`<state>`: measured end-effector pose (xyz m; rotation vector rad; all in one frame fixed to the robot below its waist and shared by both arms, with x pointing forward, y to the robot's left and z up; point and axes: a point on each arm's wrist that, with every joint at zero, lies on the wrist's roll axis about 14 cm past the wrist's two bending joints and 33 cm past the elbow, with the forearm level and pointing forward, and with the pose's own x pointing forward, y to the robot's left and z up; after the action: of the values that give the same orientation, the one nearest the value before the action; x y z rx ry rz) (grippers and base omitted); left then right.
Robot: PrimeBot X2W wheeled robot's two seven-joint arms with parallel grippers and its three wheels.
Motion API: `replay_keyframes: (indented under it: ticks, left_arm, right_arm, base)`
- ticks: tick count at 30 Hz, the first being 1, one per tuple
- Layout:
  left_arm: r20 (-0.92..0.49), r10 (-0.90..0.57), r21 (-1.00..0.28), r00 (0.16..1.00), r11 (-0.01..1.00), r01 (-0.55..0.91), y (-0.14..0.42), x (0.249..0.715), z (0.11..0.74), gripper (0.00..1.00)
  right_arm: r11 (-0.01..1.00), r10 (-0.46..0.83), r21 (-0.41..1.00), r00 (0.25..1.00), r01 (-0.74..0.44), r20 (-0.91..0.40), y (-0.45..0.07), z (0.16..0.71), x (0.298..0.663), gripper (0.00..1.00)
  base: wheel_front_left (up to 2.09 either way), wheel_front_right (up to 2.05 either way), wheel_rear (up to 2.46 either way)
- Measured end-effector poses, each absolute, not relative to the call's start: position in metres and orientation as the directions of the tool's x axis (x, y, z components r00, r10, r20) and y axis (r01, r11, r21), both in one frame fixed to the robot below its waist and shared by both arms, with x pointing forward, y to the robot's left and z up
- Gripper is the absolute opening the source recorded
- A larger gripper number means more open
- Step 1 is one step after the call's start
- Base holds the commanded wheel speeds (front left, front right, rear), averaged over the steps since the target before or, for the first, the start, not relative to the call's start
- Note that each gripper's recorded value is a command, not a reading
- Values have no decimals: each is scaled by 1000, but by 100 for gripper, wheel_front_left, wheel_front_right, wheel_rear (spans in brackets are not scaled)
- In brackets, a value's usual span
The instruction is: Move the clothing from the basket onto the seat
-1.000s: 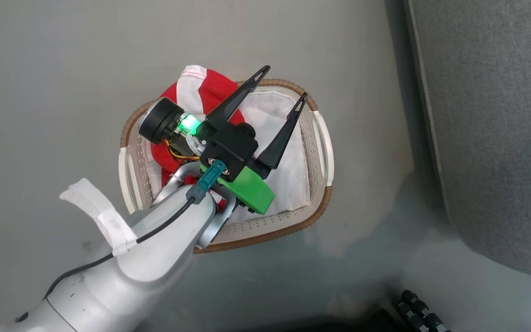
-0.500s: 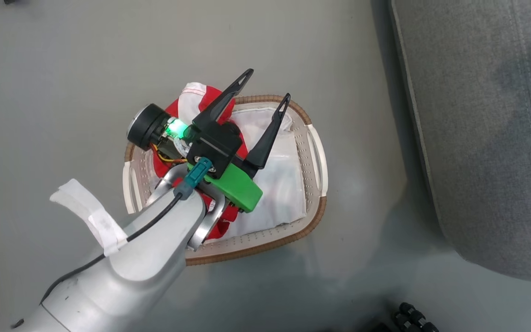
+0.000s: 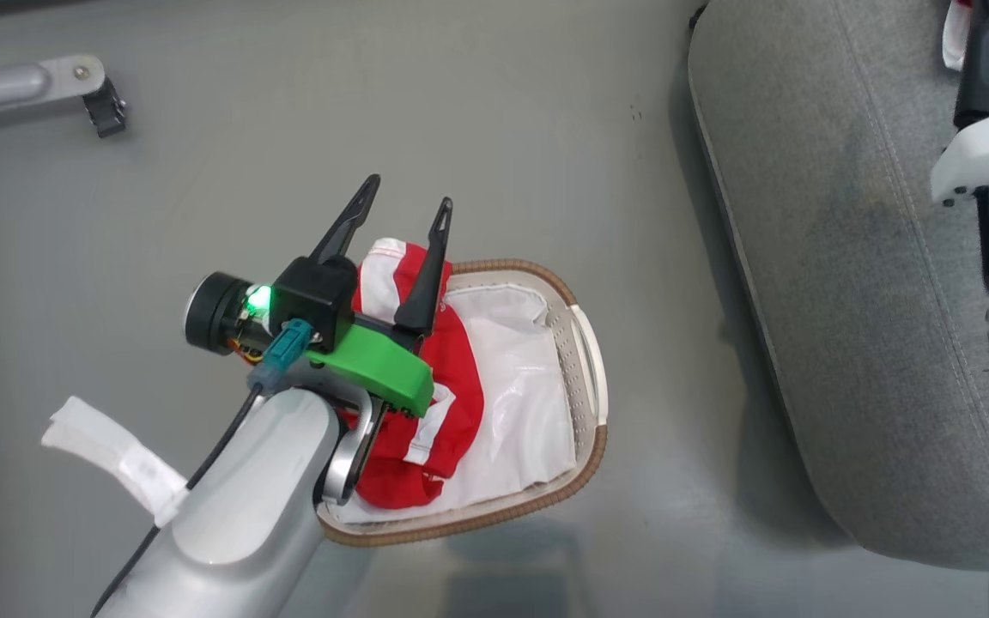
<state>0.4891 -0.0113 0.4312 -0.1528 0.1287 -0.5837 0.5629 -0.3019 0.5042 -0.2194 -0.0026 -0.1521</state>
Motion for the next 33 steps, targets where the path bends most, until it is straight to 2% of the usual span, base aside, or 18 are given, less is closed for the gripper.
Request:
replay_keyframes:
  ticks: [6,14,24,33]
  left_arm:
    - [-61,-417,-173,907,899,402,33,479,450,100]
    - [-74,-211,-186,975,963,195,99,441,457,100]
    - [-87,-46,-190,995,981,29,153,385,458,100]
    - [-73,8,-213,997,977,-24,168,353,462,100]
  right_arm:
    - [986,-84,-135,994,93,69,-266,521,540,100]
    - [999,6,-42,997,-3,80,-212,513,488,100]
    - [994,72,71,993,-79,91,-174,511,432,100]
    - [976,140,159,987,-151,78,-146,504,397,100]
  base:
    - [0,0,0]
    - [0,0,0]
    - [0,0,0]
    - [0,0,0]
